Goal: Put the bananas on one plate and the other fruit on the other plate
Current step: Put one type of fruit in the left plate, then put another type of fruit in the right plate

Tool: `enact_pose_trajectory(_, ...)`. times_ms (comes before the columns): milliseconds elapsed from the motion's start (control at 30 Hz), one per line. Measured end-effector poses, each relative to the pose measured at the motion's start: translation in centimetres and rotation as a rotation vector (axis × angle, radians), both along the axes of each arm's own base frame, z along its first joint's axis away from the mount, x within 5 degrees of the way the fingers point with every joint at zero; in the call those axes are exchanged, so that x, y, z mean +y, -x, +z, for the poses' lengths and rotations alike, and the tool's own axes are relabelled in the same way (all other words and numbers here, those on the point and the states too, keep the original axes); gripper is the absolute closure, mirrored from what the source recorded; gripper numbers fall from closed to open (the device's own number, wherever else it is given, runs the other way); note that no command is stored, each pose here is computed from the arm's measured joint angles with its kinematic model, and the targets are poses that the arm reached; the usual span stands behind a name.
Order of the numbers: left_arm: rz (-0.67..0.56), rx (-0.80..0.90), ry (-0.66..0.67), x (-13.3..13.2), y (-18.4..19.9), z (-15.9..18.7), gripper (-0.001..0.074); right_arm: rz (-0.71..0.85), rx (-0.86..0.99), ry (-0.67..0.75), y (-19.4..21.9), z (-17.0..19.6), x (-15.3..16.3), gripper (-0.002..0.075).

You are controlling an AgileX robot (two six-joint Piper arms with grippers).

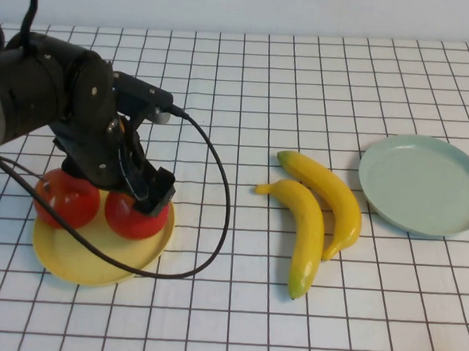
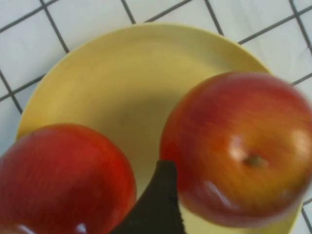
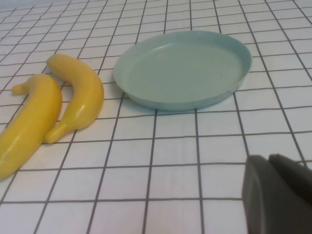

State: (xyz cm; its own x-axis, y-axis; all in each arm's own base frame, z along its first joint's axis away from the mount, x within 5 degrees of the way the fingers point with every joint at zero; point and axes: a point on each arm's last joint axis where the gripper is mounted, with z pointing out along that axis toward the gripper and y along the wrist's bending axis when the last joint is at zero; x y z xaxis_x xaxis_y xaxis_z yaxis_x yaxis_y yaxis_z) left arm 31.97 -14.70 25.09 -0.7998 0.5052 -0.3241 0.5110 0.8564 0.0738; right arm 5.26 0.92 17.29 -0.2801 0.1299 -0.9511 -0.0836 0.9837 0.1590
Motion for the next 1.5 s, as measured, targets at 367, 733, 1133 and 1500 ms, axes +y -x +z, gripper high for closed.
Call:
enact_pose_trajectory(367, 0.005, -0.078, -0.003, 0.8, 0.9, 2.6, 0.0066, 0.000, 0.000, -0.002, 0.0, 0.0, 0.0, 0.0741)
enact_pose_trajectory(733, 0.085, -0.479, 0.239, 4.1, 8.1, 11.3, 0.0594, 0.000, 0.000, -0.002, 0.0, 0.0, 0.0, 0.0741)
enact_pose_trajectory(1133, 0.081, -0.664, 0.371, 9.0, 18.9, 10.4, 0.0735, 0.000, 0.000, -0.005, 0.0, 0.0, 0.0, 0.0741)
enact_pose_trajectory(1500, 0.073, -0.860, 0.451, 11.7, 24.3, 6.2, 0.0737, 0.000, 0.000, -0.005, 0.0, 0.0, 0.0, 0.0741)
